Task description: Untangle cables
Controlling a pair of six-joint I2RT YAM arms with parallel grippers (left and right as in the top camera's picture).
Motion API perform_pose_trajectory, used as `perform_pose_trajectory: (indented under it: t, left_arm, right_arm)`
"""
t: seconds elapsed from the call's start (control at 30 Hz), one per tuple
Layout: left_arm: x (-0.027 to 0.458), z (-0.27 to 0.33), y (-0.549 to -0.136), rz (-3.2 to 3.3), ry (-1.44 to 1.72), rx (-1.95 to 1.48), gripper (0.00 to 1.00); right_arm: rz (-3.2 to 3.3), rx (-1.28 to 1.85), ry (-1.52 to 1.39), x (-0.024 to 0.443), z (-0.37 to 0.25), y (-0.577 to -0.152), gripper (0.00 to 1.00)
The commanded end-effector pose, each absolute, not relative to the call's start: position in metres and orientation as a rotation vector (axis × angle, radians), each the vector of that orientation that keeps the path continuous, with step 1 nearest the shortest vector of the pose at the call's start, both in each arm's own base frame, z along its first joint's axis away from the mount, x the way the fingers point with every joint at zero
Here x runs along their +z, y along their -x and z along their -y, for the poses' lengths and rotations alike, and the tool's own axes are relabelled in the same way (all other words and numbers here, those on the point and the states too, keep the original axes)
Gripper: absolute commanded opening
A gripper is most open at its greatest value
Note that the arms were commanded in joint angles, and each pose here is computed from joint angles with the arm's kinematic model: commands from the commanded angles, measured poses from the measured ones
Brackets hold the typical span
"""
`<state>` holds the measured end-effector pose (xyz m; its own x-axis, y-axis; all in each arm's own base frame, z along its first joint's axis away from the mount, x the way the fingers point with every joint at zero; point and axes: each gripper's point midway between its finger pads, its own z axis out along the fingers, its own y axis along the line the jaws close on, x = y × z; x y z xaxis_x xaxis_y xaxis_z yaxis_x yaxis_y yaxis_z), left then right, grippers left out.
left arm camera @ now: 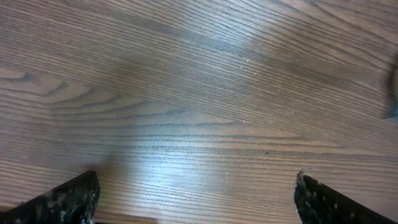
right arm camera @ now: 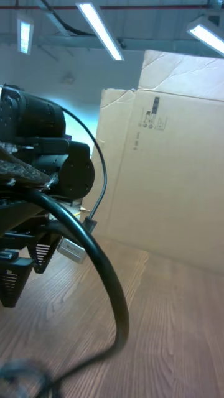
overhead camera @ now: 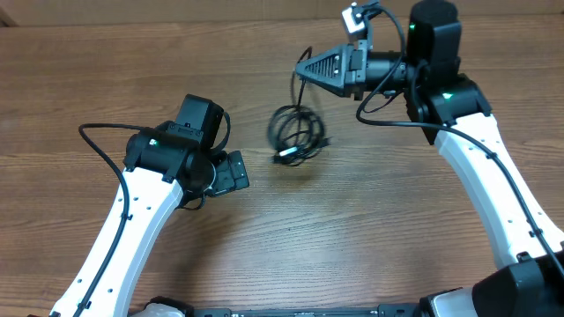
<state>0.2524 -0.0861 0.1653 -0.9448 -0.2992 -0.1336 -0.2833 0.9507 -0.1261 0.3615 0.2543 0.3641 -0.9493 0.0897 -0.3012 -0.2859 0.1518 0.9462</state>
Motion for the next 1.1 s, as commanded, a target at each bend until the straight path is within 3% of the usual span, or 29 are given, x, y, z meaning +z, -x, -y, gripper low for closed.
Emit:
perform_pose_trajectory:
  t: [0.0,0.1,0.4,0.53,0.9,1.07]
  left_arm:
    - [0.166,0.091,-0.254,-2.944,0.47,-0.205,1.0]
    - [0.17,0.116,-0.254,-2.963,0.445,-0.42,0.99]
    - [0.178,0.118,-0.275,-2.879,0.467,-0.542,0.99]
    - [0.187,0.134,-0.275,-2.868,0.237,-0.703,1.0]
    - [0.191,0.141,-0.279,-2.835,0.156,-0.756,1.0]
    - [0.17,0.13,-0.275,-2.876,0.188,-0.66,0.99]
  right_arm:
    - [-2.221,1.888,0.12,0.366,-0.26,-0.345,0.04]
    - [-2.242,1.886,0.131,0.362,-0.265,-0.341,0.04]
    - [-2.246,2.072,0.327,0.374,-0.273,-0.305,0.04]
    - [-2.248,2.095,0.361,0.375,-0.277,-0.299,0.04]
    - [-2.252,2.14,0.425,0.381,-0.292,-0.285,0.04]
    - [-2.261,2.157,0.413,0.383,-0.292,-0.284,0.04]
